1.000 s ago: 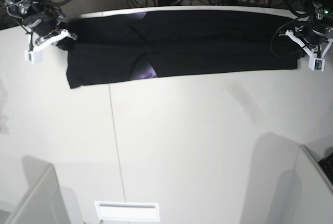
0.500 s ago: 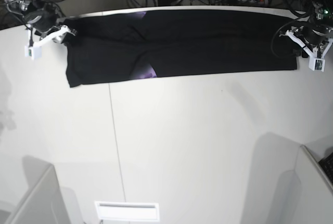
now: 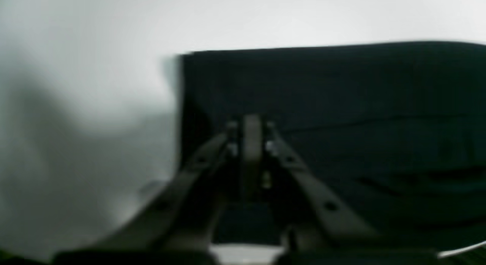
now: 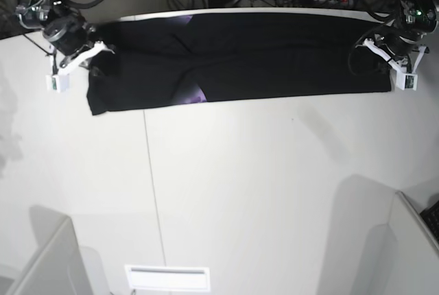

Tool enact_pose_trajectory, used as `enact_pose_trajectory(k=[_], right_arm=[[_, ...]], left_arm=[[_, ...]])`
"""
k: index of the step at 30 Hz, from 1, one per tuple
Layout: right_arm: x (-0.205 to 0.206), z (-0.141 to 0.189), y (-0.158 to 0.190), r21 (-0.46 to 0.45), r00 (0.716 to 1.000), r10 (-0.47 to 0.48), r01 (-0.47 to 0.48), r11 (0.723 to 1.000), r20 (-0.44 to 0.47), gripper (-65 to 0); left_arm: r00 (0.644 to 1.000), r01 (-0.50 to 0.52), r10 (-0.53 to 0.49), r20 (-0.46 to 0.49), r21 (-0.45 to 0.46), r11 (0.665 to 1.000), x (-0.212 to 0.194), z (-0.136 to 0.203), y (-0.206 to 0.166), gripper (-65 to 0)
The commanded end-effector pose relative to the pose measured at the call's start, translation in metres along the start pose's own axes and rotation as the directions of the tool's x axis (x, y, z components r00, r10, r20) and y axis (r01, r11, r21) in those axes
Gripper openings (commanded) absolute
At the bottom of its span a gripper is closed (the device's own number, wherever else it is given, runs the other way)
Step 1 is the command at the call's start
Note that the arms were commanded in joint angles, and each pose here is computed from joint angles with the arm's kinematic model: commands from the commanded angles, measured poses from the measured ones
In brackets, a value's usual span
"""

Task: Fold the T-shirt properly
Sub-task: 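Lower both grippers onto the ends of the folded shirt strip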

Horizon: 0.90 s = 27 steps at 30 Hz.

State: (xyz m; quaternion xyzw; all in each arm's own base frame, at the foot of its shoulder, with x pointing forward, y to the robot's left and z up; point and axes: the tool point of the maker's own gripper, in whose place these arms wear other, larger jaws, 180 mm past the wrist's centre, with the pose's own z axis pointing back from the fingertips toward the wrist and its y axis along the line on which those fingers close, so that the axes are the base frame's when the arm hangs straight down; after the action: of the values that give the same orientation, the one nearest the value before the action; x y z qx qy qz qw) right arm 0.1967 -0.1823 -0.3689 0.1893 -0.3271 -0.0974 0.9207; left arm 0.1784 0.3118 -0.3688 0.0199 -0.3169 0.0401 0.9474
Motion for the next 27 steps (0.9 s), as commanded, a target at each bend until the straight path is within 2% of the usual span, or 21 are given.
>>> enact_pose_trajectory(k=[1, 4, 9, 12, 16, 18, 23, 27], right_arm=[[0.001, -0.002, -0.001, 0.005, 1.0, 0.0, 0.0, 1.0, -0.001, -65.0], [-0.01, -0.018, -0.007, -0.005, 0.999, -0.021, 0.021, 1.0, -0.047, -65.0], [-0.026, -0.044, -0.025, -0.101, 0.987, 0.062, -0.077, 0.992, -0.145, -65.0], [-0.025, -0.062, -0.036, -0.15, 0.983, 0.062, -0.089, 0.985, -0.174, -65.0], [0.0, -0.079, -0.052, -0.205, 0.985, 0.063, -0.096, 0.974, -0.162, -65.0], [0.013, -0.087, -0.053, -0.209, 0.986, 0.066, -0.097, 0.973, -0.15, -65.0], [0.054, -0.104, -0.046, -0.197, 0.993, 0.073, -0.091, 0.976, -0.094, -65.0], [0.088, -0.089, -0.028, -0.186, 0.99, 0.142, -0.14, 0.972, -0.004, -65.0]], left_arm=[[1.0, -0.001, 0.001, 0.02, 0.019, 1.0, 0.006, 0.001, 0.008, -65.0], [0.998, -0.054, 0.055, -0.025, 0.013, 0.998, -0.01, -0.012, 0.013, -65.0], [0.99, -0.125, 0.125, -0.07, 0.005, 0.992, -0.026, -0.03, 0.018, -65.0], [0.987, -0.138, 0.139, -0.083, 0.016, 0.99, -0.025, -0.041, 0.021, -65.0], [0.99, -0.058, 0.061, -0.126, 0.025, 0.998, -0.015, -0.066, 0.01, -65.0], [0.99, -0.063, 0.064, -0.129, 0.013, 0.998, -0.008, -0.079, 0.001, -65.0], [0.996, -0.064, 0.064, -0.065, 0.008, 0.998, 0.035, -0.094, -0.008, -65.0], [0.999, -0.033, 0.033, 0.034, 0.026, 0.999, 0.071, -0.079, -0.007, -65.0]])
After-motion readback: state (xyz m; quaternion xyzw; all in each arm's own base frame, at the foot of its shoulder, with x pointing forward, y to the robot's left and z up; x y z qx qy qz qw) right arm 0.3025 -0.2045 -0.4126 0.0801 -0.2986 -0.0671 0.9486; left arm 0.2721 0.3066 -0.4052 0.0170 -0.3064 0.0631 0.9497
